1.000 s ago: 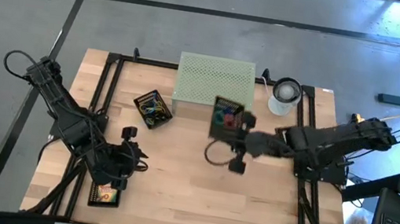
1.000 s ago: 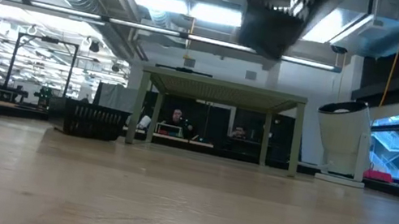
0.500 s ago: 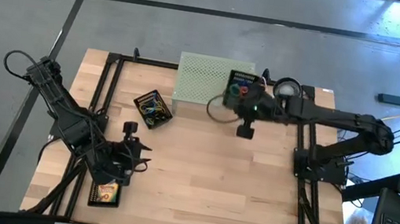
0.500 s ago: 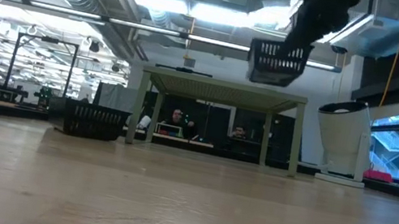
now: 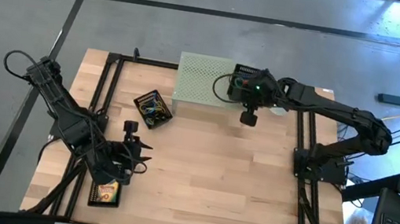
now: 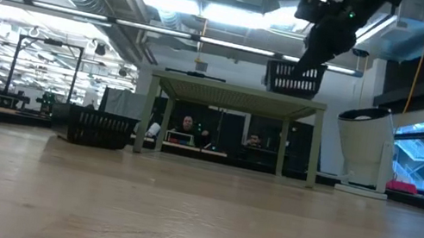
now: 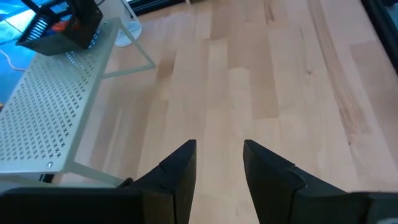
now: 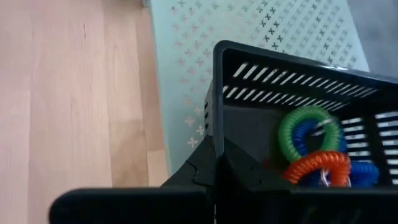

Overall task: Pick & Place Office Desk Supplies
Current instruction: Put the middle black bin on the shelf, then put the top black bin on the shelf

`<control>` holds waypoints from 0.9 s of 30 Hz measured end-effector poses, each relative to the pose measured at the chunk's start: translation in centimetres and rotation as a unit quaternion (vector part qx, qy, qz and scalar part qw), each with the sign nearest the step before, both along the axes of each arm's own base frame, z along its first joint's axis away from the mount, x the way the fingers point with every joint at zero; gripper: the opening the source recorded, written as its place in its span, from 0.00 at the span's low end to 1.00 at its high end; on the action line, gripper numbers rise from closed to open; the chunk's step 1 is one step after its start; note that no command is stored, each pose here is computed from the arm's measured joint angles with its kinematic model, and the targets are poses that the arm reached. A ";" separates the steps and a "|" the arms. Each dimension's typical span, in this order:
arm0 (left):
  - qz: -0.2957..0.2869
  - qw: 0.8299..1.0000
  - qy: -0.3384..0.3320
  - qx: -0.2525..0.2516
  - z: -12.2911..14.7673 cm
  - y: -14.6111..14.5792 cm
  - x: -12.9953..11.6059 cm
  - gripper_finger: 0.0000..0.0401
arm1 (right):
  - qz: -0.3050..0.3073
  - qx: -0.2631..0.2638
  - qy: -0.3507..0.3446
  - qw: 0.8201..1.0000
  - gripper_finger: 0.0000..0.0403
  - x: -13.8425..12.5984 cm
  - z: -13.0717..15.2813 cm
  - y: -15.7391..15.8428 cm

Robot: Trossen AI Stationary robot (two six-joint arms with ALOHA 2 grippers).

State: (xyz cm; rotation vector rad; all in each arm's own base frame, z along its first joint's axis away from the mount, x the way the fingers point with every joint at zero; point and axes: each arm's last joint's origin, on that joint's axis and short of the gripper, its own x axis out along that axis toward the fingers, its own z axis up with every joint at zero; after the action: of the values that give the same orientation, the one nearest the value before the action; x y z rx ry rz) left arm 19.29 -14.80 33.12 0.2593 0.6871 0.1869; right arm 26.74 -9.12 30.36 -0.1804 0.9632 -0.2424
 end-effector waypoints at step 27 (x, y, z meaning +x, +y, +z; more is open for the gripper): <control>-0.004 1.000 0.004 -0.003 0.0 0.0 0.0 0.32 | -0.041 -0.020 0.026 0.999 0.31 0.5 -1.1 -1.3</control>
State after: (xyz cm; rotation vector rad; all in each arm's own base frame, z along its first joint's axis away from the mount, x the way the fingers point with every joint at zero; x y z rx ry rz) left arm 19.29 -14.83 33.10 0.2569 0.6935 0.1773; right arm 27.25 -10.46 29.22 -0.1841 1.0199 -0.3340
